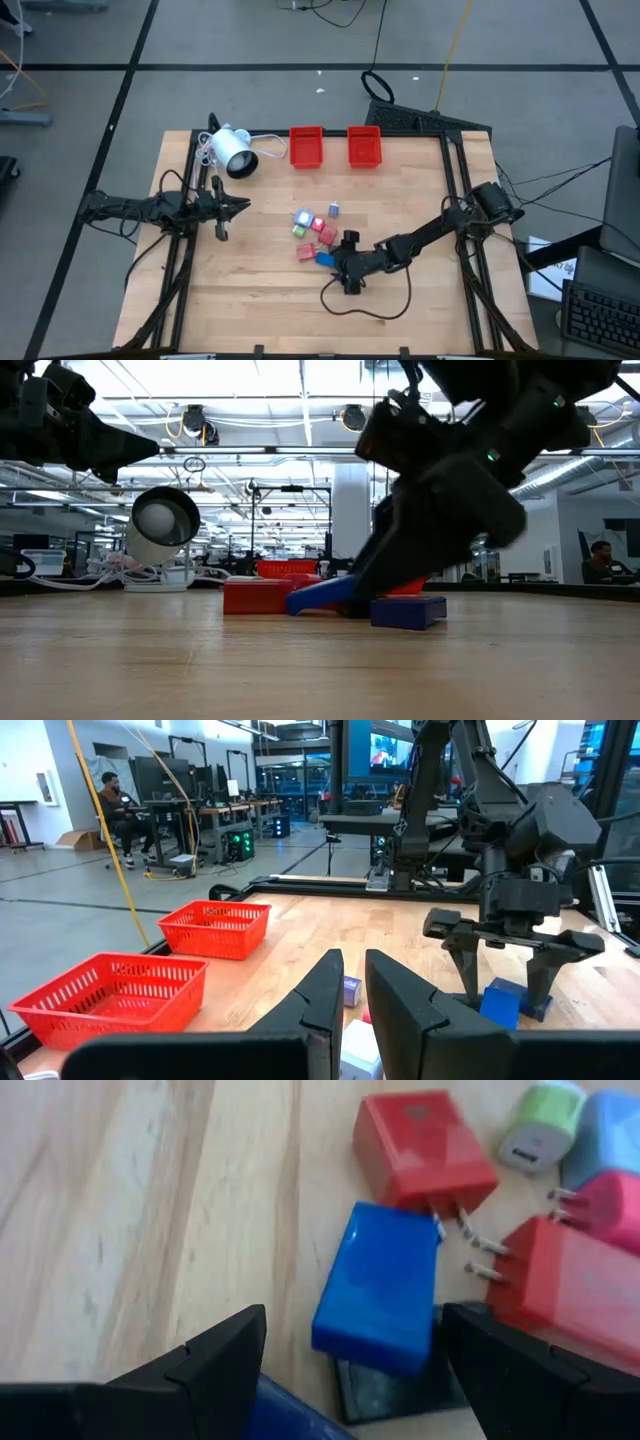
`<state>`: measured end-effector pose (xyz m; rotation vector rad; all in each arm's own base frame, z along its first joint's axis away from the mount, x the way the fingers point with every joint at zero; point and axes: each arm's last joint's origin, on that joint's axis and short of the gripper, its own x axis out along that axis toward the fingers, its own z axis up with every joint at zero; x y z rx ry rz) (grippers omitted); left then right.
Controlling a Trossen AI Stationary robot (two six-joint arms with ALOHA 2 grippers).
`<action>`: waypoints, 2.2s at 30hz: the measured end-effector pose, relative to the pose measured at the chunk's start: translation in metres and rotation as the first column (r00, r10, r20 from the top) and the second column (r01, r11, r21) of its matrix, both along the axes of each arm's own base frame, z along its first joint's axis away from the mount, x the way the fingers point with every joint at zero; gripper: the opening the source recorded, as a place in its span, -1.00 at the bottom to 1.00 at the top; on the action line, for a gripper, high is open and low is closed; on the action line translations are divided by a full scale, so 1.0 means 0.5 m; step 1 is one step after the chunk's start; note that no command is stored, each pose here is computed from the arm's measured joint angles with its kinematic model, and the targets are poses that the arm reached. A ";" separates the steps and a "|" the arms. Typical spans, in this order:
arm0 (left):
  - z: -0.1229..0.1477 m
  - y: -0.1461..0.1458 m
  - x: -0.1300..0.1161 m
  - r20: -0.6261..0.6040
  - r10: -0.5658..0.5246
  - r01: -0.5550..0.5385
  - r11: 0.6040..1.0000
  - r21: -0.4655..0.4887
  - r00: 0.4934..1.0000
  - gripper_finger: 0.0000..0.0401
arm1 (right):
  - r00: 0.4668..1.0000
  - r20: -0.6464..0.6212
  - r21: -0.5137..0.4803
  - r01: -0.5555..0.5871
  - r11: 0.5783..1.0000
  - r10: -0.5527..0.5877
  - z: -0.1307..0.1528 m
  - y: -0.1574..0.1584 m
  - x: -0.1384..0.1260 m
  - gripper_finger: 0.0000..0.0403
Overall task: Pick & Place Office items
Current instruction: Put the top blue digital clock into the right red bin
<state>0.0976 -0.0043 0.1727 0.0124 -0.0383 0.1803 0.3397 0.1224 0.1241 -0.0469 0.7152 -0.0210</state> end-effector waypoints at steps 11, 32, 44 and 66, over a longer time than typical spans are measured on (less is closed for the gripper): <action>0.000 0.000 0.000 0.000 0.000 0.000 1.000 0.000 1.000 -0.77 | 1.000 -0.003 0.000 0.022 1.000 -0.022 -0.014 -0.007 0.007 0.45; 0.000 0.000 0.000 0.000 0.000 0.000 1.000 0.000 1.000 -0.77 | 1.000 -0.008 0.000 0.021 1.000 -0.021 -0.014 -0.008 0.007 0.21; 0.000 0.000 0.000 0.000 0.000 0.000 1.000 0.000 1.000 -0.77 | 1.000 -0.008 0.001 0.020 1.000 -0.020 -0.014 -0.008 0.007 0.10; 0.000 0.000 0.000 0.000 0.000 0.000 1.000 0.000 1.000 -0.77 | 1.000 -0.009 0.004 0.017 1.000 -0.017 -0.014 -0.008 0.007 -0.11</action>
